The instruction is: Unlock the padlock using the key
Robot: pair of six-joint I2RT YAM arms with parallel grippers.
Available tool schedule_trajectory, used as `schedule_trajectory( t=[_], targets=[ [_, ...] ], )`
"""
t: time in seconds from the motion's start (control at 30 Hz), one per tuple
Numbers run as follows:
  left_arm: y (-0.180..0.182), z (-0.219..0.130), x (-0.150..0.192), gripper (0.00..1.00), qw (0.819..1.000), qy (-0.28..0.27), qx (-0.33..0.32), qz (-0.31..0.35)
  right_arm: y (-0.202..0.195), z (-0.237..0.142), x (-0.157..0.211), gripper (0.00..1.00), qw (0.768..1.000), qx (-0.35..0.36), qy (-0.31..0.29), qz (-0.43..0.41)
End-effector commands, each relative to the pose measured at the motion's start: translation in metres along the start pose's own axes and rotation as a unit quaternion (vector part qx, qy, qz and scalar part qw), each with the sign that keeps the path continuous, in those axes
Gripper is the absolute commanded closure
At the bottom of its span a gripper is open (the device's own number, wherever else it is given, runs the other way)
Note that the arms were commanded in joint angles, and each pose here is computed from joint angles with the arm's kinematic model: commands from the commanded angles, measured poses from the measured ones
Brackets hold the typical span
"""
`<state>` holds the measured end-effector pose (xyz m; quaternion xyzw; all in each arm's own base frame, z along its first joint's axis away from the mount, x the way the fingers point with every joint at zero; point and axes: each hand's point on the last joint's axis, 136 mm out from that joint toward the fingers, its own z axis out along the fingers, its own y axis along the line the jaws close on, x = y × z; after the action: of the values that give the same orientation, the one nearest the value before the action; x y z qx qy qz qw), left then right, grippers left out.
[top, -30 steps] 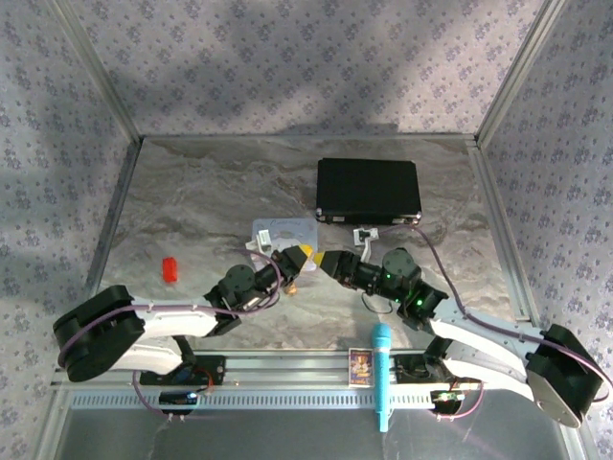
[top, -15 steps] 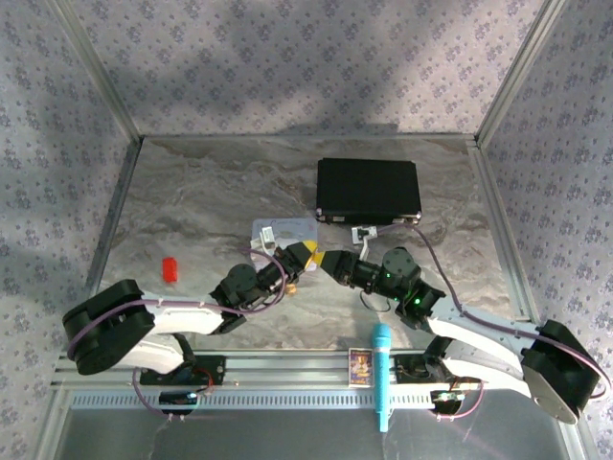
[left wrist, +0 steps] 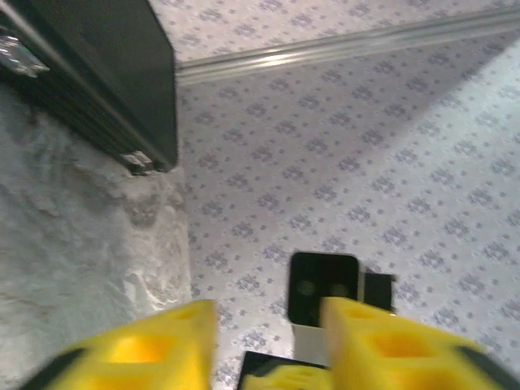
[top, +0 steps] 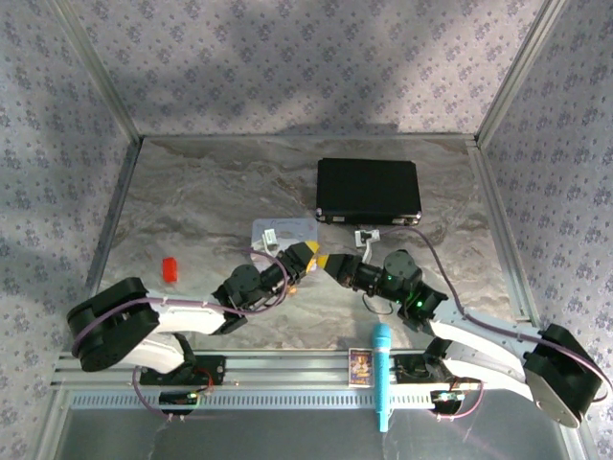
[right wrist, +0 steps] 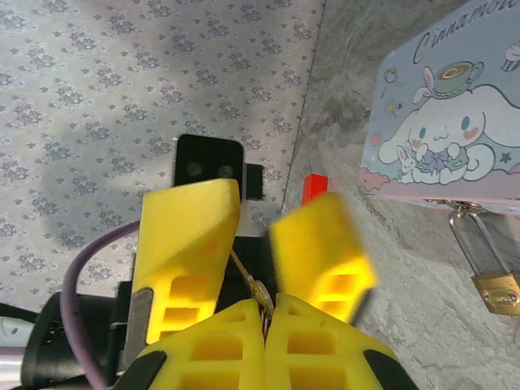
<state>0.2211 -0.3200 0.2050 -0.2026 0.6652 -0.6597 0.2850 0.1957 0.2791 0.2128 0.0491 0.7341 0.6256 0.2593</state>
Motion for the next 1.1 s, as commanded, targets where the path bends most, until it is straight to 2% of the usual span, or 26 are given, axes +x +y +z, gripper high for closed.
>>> schedule_trajectory(
  t=[0.0, 0.07, 0.17, 0.27, 0.33, 0.43, 0.53, 0.67, 0.77, 0.9, 1.0, 1.07],
  targets=[
    [0.013, -0.013, -0.017, 0.25, 0.997, -0.048, -0.057, 0.012, -0.002, -0.005, -0.003, 1.00, 1.000, 0.003, -0.009, -0.009],
    [0.028, -0.021, -0.024, 0.19, 0.989, -0.056, -0.132, 0.044, -0.010, -0.006, -0.004, 1.00, 1.000, 0.017, -0.010, -0.008],
    [0.043, -0.045, -0.037, 0.15, 0.962, -0.074, -0.237, 0.110, -0.019, -0.007, -0.003, 1.00, 0.999, 0.039, -0.006, -0.006],
    [0.062, -0.073, -0.046, 0.27, 0.925, -0.065, -0.333, 0.172, -0.028, -0.009, -0.002, 1.00, 0.997, 0.071, 0.001, -0.014],
    [0.077, -0.086, -0.045, 0.30, 0.901, -0.032, -0.380, 0.208, -0.032, -0.010, -0.001, 1.00, 0.996, 0.085, 0.005, -0.023],
    [0.097, -0.096, -0.036, 0.33, 0.882, 0.012, -0.408, 0.236, -0.039, -0.011, 0.000, 1.00, 0.994, 0.103, 0.012, -0.029],
    [0.111, -0.101, -0.034, 0.33, 0.878, 0.017, -0.405, 0.253, -0.046, -0.010, 0.002, 1.00, 0.992, 0.121, 0.027, -0.031],
    [0.128, -0.107, -0.041, 0.34, 0.884, -0.012, -0.392, 0.255, -0.054, -0.002, 0.008, 1.00, 0.989, 0.135, 0.048, -0.022],
    [0.127, -0.101, -0.038, 0.35, 0.893, -0.009, -0.366, 0.260, -0.058, 0.003, 0.010, 1.00, 0.989, 0.138, 0.056, -0.018],
    [0.119, -0.094, -0.038, 0.33, 0.874, 0.010, -0.389, 0.291, -0.064, 0.009, 0.011, 1.00, 0.987, 0.148, 0.062, -0.015],
    [0.117, -0.084, -0.035, 0.33, 0.880, 0.013, -0.379, 0.286, -0.067, 0.013, 0.014, 1.00, 0.986, 0.151, 0.067, -0.013],
    [0.122, -0.077, -0.034, 0.37, 0.886, 0.015, -0.377, 0.271, -0.070, 0.014, 0.015, 1.00, 0.986, 0.154, 0.069, -0.011]
  ],
)
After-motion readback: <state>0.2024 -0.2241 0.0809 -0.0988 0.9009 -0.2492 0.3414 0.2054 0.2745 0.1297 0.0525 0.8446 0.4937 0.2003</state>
